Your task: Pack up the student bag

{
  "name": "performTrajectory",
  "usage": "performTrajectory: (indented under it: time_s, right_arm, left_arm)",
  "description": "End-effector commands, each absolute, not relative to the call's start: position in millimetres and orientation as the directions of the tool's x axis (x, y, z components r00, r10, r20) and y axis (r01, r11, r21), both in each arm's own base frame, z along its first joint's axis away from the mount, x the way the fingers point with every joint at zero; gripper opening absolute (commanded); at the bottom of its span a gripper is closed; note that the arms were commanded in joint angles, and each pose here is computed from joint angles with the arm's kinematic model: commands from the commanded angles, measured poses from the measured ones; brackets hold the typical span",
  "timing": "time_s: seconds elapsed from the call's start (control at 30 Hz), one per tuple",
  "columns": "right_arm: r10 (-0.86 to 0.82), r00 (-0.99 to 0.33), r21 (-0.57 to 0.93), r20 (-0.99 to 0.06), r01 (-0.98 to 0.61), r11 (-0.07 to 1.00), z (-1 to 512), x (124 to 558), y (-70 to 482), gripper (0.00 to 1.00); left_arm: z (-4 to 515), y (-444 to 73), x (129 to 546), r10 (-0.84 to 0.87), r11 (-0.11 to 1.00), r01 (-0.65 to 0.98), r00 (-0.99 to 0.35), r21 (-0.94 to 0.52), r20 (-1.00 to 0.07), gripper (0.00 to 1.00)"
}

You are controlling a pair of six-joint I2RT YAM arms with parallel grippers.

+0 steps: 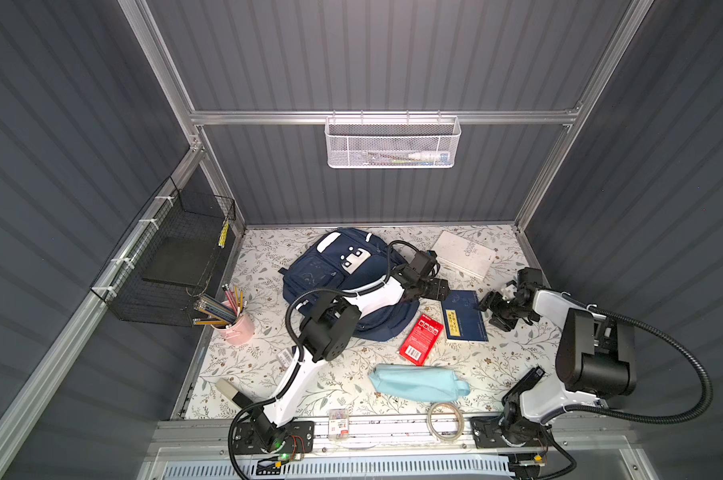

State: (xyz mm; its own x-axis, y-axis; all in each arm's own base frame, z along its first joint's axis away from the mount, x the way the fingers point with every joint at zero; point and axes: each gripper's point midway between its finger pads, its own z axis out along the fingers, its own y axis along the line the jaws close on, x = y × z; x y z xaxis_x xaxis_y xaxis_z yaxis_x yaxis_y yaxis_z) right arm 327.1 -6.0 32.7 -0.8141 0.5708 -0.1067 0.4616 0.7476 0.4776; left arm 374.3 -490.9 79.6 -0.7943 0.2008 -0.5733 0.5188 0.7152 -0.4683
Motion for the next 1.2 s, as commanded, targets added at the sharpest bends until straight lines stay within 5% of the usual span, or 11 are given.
performTrajectory:
  time_s: [0.0,0.73,1.17]
  right_arm:
    - [0.562,-0.823,0.467,-0.084,0.465,0.752,26,322,-5,0.71]
    - [0.552,-0.833,0.5,-0.046,0.459,0.734,15,323,5,0.68]
    - [0.581,-0.814,0.744,0.03,0.406,0.53,28,339,28,0.62]
  left_arm:
    - [88,-498,344,0.181,0.676,0.5,-0.825,-0.541,-0.535,0.78]
    - [15,-510,308,0.186,0.723,0.415,-0.887,-0.553,-0.422,0.69]
    - [4,-537,296,0.07,0.561,0.315,-0.94,-0.766,-0.335,0.33]
